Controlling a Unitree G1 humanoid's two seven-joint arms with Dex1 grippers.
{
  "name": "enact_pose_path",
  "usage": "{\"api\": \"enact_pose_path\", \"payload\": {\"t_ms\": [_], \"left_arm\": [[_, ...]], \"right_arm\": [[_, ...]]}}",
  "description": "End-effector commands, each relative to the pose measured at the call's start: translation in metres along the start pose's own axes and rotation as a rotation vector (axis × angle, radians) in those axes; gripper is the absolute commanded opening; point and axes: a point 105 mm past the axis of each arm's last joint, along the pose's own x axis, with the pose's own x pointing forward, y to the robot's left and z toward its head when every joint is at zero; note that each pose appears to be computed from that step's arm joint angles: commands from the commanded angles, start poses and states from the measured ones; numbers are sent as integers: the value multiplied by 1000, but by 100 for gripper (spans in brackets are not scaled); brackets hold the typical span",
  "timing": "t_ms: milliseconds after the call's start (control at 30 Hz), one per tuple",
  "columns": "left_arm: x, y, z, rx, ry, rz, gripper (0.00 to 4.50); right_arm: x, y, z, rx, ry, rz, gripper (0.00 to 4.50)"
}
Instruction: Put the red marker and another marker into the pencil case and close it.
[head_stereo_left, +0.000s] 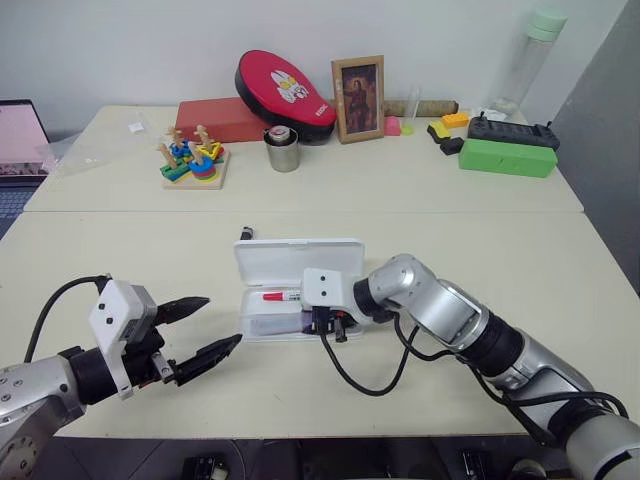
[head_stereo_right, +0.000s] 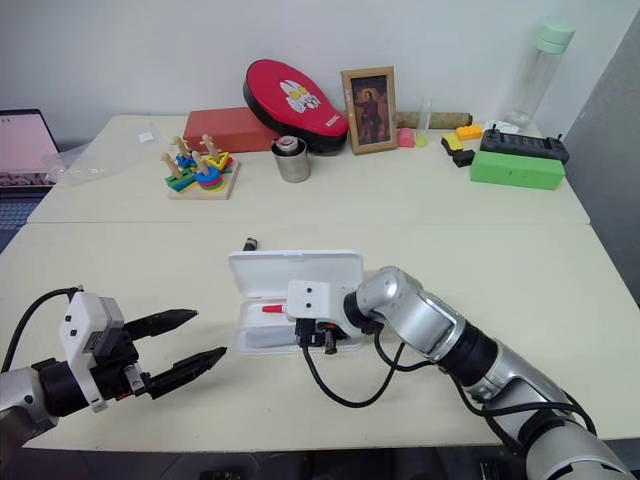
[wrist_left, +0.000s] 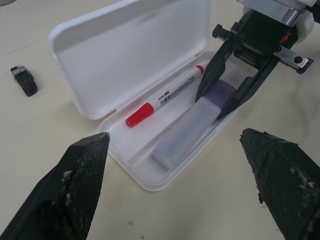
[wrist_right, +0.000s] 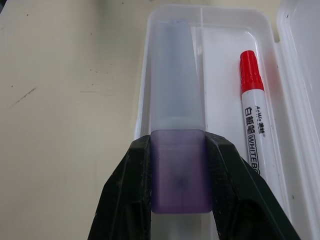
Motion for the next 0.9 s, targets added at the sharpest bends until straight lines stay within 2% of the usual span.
{"api": "enact_pose_path", "payload": {"t_ms": [33,200,267,300,467,633,800,900], "left_arm": [[1,-3,4,26,-5,-8,450],[2,-4,3,24,-2,-7,450],[2,-4,2,23,-1,-6,450],[2,-4,2,23,-2,-5,450],[2,1,0,18,8,16,450],[-1,24,21,12,-92,127,450],[-2,44,47,1,-223,215,450],[-5,52,58,-12,-289,251,450]], "right_arm": [[5,1,6,-5,-10,-9,111],[9,1,9,1,-16,-15,111],[9,0,10,2,-22,-17,182],[8,0,11,2,-25,-18,193],[5,-5,19,-2,-63,-33,316],[-13,-20,43,-22,-161,-80,436],[-38,-24,78,-89,-338,-73,444],[-52,-25,87,-130,-386,-64,444]]}}
